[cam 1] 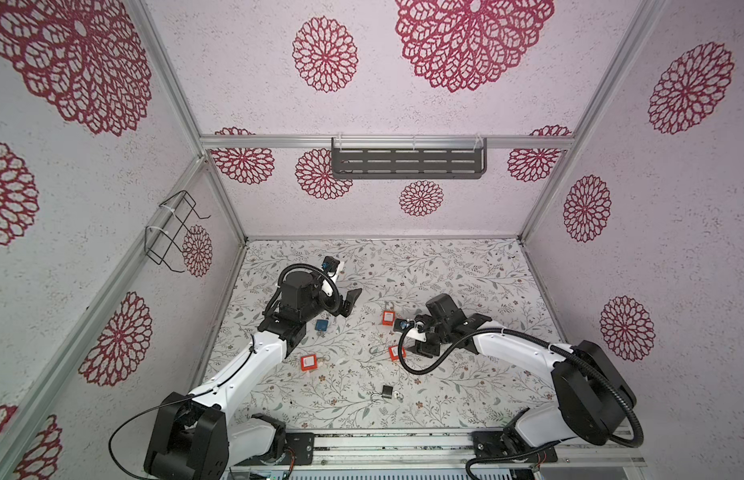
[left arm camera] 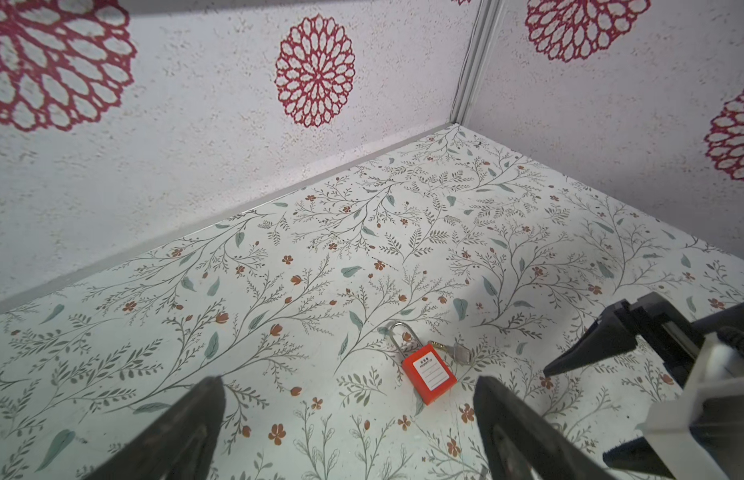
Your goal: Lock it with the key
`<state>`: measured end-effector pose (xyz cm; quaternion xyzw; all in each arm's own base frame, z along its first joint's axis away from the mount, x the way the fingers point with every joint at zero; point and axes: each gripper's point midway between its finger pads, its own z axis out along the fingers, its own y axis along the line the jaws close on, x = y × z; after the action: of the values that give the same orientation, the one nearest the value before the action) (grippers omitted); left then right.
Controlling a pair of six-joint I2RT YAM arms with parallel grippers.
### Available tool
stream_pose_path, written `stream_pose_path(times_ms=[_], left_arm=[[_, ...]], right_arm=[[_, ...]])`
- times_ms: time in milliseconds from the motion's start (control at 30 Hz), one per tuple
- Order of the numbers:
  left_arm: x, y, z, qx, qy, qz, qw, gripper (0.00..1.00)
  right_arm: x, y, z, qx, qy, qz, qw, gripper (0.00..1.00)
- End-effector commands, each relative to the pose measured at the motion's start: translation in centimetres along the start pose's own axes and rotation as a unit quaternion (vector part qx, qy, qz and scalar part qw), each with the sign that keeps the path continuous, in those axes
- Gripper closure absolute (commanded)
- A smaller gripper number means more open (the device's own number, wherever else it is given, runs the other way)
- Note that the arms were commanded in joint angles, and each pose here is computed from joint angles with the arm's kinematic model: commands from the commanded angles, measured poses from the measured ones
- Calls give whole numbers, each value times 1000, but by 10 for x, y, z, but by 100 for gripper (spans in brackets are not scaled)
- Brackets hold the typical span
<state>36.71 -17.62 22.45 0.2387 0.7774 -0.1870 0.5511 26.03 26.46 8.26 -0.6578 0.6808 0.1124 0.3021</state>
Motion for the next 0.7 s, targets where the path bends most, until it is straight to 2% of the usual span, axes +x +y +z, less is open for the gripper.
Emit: stream_pose_path(times_ms=[0, 200, 333, 533, 667], left_arm=[[-12, 8, 2, -7, -34, -16, 999, 3], [-11, 23, 6, -46, -42, -27, 998, 3], [-11, 22, 5, -42, -43, -13, 998, 3], [0, 21, 13, -12, -9, -21, 1000, 3], [-1, 20, 12, -8, -16, -11, 1000, 3]], right_arm=[[-17, 8, 1, -40, -28, -41, 998, 28], [-14, 18, 14, -94, -9, -45, 994, 22], [-18, 17, 21, -103, -4, -55, 993, 21], [-14, 27, 29, -147, 12, -75, 986, 22], [-11, 29, 35, -164, 27, -75, 983, 27]])
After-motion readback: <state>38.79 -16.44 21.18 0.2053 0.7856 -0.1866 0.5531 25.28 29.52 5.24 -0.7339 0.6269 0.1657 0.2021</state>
